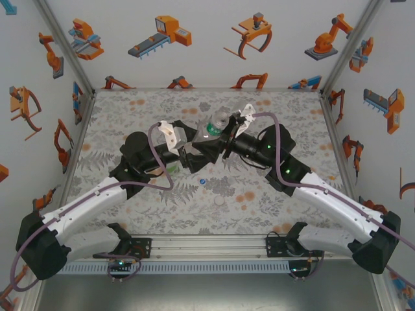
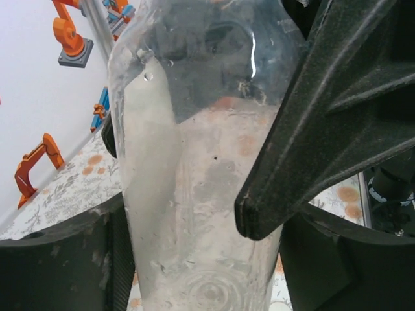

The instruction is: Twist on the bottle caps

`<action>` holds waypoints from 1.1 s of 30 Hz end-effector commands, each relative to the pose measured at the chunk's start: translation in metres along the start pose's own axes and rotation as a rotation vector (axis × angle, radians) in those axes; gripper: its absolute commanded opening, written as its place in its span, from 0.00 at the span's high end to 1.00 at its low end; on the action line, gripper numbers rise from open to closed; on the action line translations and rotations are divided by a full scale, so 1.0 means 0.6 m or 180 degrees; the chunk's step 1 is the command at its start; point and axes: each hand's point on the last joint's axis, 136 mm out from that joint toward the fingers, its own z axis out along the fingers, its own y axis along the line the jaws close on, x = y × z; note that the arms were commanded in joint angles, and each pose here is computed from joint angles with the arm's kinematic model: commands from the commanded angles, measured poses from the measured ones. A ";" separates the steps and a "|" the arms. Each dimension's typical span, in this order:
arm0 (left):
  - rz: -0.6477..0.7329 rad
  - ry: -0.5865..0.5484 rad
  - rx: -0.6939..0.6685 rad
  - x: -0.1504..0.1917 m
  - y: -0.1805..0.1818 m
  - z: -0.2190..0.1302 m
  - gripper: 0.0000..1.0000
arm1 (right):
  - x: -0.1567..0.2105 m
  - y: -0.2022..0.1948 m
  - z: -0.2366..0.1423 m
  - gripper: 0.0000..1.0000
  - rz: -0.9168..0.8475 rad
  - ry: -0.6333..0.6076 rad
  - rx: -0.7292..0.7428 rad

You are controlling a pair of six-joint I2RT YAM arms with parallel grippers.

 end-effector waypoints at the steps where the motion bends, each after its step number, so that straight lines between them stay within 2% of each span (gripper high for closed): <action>1: 0.0121 -0.0076 0.0051 -0.028 0.000 0.005 0.35 | -0.042 0.024 -0.011 0.56 -0.0064 -0.0197 -0.0113; 8: 0.0119 -0.0032 0.0073 -0.027 -0.002 0.005 0.51 | -0.038 0.023 -0.012 0.56 -0.0085 -0.0171 -0.0093; 13: 0.0122 -0.0005 0.0057 -0.029 -0.003 0.002 0.55 | -0.039 0.022 -0.012 0.54 -0.0104 -0.0162 -0.0076; 17: 0.0152 0.0019 -0.0029 -0.034 0.002 -0.003 0.56 | -0.042 0.014 -0.016 0.44 -0.0129 -0.0170 0.0031; 21: 0.0127 0.0148 -0.0087 -0.034 0.009 -0.008 0.62 | -0.047 0.008 -0.026 0.24 -0.0207 -0.0139 0.0157; 23: 0.0139 0.0178 -0.0093 -0.036 0.009 -0.010 0.63 | -0.051 0.004 -0.034 0.18 -0.0249 -0.0125 0.0226; 26: 0.0151 0.0187 -0.0164 -0.042 0.018 -0.021 0.65 | -0.064 -0.003 -0.053 0.18 -0.0318 -0.0168 0.0390; 33: 0.0119 0.0387 -0.0394 -0.051 0.053 -0.059 0.77 | -0.079 -0.021 -0.103 0.18 -0.0380 -0.0172 0.0786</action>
